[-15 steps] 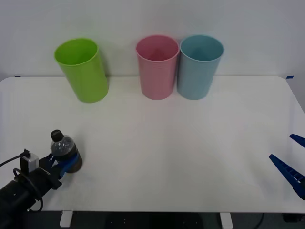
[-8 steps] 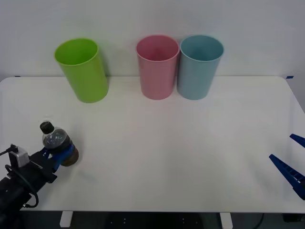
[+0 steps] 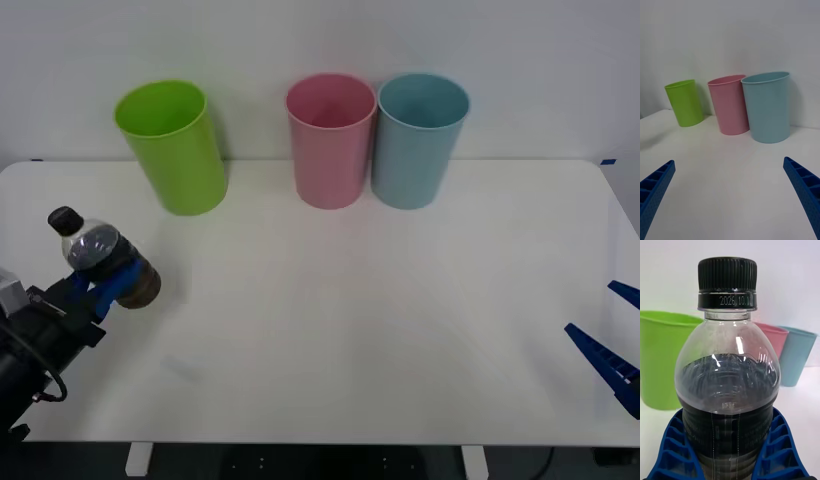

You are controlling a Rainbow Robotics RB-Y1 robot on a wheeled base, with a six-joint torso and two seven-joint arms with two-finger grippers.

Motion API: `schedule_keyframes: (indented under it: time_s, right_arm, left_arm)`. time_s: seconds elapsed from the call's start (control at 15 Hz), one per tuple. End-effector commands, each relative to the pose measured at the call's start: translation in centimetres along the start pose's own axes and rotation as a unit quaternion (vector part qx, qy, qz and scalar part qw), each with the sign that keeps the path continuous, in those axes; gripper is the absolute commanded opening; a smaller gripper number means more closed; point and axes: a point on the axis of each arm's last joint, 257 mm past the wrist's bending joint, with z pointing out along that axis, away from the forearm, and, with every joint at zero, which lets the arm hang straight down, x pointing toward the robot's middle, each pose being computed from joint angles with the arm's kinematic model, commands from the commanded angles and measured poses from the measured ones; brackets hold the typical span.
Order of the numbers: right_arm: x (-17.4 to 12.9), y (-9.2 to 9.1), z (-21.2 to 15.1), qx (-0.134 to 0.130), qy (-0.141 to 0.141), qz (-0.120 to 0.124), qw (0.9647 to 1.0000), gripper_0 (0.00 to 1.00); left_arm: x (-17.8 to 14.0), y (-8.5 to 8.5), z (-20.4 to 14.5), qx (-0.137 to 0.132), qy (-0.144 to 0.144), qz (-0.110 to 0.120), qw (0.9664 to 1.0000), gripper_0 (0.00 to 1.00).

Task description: Grasp the object on the table and drop it into the matching bin: aluminum can to the light blue bin, PET bottle to the pink bin.

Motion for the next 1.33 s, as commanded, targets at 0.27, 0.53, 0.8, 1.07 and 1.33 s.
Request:
schedule_keyframes:
  time_s: [0.27, 0.53, 0.8, 1.07, 1.33]
  right_arm:
    - [0.0, 0.0, 0.0, 0.000, 0.000, 0.000, 1.0000, 1.00]
    - [0.0, 0.0, 0.0, 0.000, 0.000, 0.000, 1.0000, 1.00]
    - [0.0, 0.0, 0.0, 0.000, 0.000, 0.000, 1.0000, 1.00]
    - [0.0, 0.0, 0.0, 0.000, 0.000, 0.000, 1.0000, 1.00]
    - [0.0, 0.0, 0.0, 0.000, 0.000, 0.000, 1.0000, 1.00]
  left_arm:
    - [-6.7, -3.4, 4.6, 0.027, -0.046, -0.053, 0.9971, 0.00]
    - [-10.4, -4.0, 8.4, 0.045, -0.068, -0.062, 0.9947, 0.00]
    - [-13.8, -4.8, 12.4, 0.050, -0.087, -0.063, 0.9929, 0.00]
    - [-14.8, -6.5, 16.5, 0.043, -0.097, -0.051, 0.9930, 0.01]
    - [-15.4, -6.9, 20.9, 0.051, -0.092, -0.038, 0.9937, 0.01]
